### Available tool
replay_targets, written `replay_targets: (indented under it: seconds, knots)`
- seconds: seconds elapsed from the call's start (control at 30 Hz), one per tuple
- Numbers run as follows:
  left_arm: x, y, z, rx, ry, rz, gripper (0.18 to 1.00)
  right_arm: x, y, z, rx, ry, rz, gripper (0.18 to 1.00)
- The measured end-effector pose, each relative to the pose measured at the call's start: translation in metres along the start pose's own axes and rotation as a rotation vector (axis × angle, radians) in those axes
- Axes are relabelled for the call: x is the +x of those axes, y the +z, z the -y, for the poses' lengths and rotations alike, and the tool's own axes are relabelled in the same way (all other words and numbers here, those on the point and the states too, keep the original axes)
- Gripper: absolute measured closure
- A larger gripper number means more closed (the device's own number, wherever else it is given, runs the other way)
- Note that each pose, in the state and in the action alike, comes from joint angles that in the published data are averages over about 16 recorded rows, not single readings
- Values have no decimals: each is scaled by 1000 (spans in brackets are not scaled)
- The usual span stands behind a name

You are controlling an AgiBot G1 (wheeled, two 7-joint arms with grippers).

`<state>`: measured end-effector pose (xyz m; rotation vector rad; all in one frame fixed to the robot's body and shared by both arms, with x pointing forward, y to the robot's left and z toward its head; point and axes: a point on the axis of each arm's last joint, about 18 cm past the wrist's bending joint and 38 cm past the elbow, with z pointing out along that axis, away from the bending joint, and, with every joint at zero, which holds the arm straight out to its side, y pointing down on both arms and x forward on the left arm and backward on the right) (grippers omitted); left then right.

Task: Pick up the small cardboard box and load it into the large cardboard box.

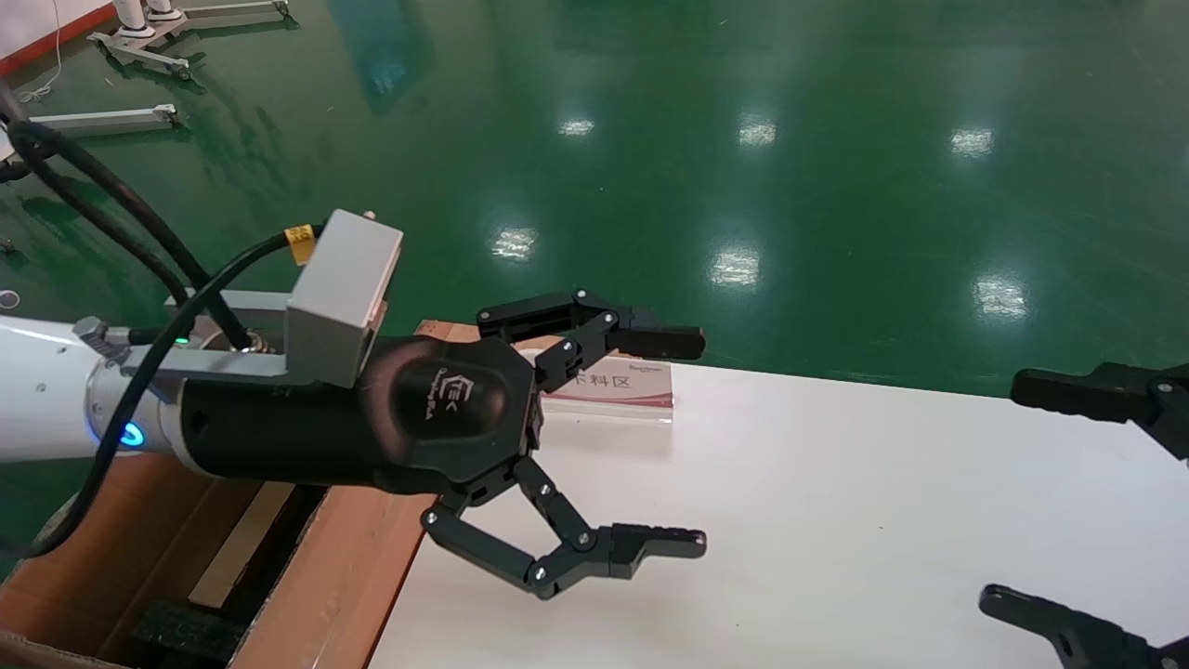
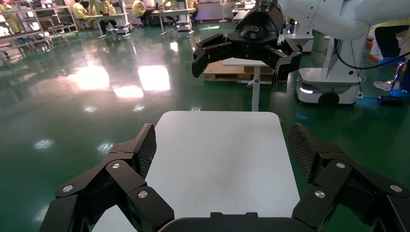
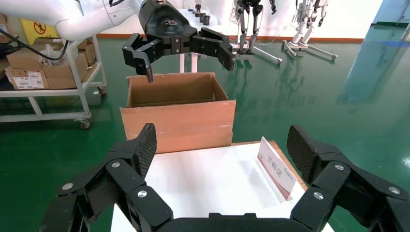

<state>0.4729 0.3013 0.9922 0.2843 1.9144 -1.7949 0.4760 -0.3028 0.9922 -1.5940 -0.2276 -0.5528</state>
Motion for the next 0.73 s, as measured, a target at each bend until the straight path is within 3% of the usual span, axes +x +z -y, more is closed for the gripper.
replay_targets:
  seconds: [0.73]
  knots:
    - [-2, 2, -1, -5, -11, -4, 184, 0, 0, 0, 0, 0, 0, 178]
